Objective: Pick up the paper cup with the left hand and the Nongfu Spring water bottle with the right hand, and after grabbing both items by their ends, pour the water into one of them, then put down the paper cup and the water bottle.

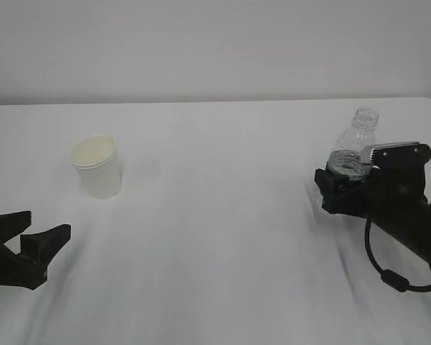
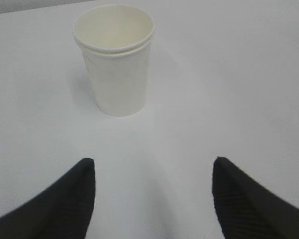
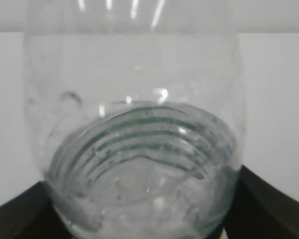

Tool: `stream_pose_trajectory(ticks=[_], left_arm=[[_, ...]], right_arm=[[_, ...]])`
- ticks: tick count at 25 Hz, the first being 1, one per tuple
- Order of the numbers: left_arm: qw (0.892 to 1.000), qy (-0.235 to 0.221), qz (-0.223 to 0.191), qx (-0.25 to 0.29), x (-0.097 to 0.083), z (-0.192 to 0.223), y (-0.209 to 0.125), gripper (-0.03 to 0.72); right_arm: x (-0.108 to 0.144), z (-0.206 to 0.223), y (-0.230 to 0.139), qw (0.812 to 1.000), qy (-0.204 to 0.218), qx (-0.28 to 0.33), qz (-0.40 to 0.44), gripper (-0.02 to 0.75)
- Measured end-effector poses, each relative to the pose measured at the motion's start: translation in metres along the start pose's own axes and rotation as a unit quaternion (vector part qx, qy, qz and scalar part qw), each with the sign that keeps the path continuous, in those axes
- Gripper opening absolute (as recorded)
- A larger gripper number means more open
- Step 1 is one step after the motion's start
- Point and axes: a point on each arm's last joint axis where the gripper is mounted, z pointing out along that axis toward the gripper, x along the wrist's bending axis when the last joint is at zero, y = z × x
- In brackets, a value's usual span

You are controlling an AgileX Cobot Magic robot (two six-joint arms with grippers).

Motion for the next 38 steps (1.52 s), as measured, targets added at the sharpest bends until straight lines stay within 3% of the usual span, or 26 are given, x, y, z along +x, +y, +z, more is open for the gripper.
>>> stream_pose_trajectory(ticks=[14,23,29,38], left_arm=[[1.0,0.0,0.0,0.0,0.0,0.0,0.0,0.524],[1.0,0.0,0.0,0.0,0.0,0.0,0.0,0.524],[1.0,0.0,0.0,0.0,0.0,0.0,0.0,0.524],[1.0,0.0,0.0,0.0,0.0,0.0,0.0,0.524]], right_arm=[[-0.002,0.016,-0.006,1.0,0.0,-0.002,0.006,0.592],[-0.001,0.016,-0.006,1.0,0.009,-0.002,0.002,0.442],[0.004,0.016,-0.006,0.999,0.036,-0.001,-0.01,0.433],[0.005,0.015,-0.004,0.998,0.044,0.0,-0.055,0.43]])
